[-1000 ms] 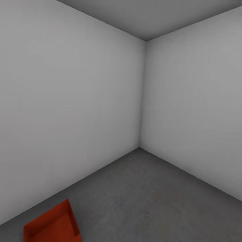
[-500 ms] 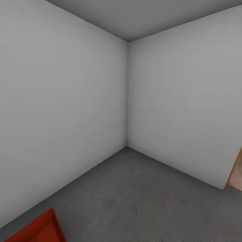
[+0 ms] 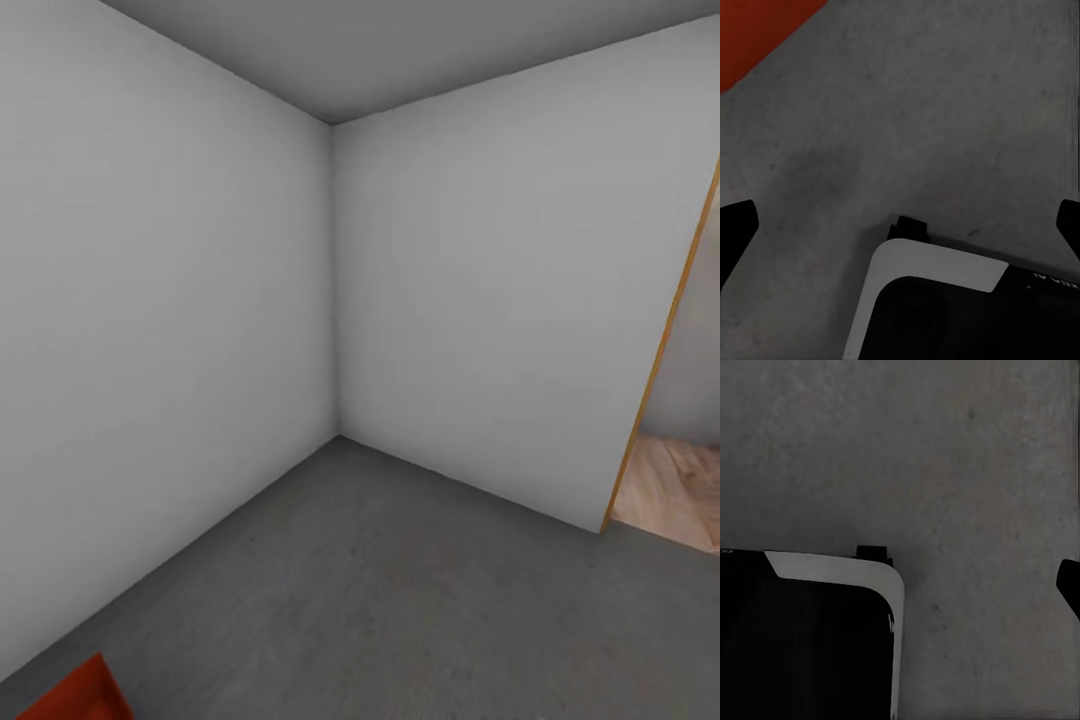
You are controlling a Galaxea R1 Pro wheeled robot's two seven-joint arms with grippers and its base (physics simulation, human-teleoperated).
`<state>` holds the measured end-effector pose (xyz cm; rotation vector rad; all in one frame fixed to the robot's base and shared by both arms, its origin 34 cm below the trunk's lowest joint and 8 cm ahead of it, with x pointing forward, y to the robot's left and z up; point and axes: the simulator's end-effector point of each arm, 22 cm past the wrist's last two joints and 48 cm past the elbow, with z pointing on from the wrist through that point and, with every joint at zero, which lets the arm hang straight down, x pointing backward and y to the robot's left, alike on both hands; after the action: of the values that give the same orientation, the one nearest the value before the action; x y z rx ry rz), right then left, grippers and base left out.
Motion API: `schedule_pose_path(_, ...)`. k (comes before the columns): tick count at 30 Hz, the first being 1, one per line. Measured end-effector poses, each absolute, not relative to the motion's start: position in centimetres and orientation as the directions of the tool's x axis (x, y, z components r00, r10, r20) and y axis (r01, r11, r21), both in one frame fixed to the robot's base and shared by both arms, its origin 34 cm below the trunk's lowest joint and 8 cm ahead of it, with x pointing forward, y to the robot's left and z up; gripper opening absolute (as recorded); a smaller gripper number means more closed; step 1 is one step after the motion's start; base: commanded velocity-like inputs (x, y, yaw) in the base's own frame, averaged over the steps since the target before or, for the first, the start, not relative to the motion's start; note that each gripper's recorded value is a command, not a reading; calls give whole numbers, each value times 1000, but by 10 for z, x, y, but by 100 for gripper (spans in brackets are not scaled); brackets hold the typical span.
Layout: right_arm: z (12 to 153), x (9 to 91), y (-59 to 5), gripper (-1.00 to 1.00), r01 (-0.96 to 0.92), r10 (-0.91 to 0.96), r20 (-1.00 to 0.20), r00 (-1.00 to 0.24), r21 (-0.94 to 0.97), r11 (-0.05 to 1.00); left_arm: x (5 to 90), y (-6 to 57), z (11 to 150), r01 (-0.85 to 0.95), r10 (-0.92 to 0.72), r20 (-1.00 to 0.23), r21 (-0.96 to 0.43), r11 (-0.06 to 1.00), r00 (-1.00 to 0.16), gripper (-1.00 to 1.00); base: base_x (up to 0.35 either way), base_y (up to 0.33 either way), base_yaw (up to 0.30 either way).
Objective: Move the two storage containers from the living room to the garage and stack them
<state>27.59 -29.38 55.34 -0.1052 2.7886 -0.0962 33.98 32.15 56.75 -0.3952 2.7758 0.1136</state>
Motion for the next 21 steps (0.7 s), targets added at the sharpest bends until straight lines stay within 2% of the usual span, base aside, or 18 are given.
schedule_pose_path(21,553,276,-294,100,-61,-85,-339,-937,-80,995,340,321,568,-285,-258,-337,31,958,-906,100,0,0,-290)
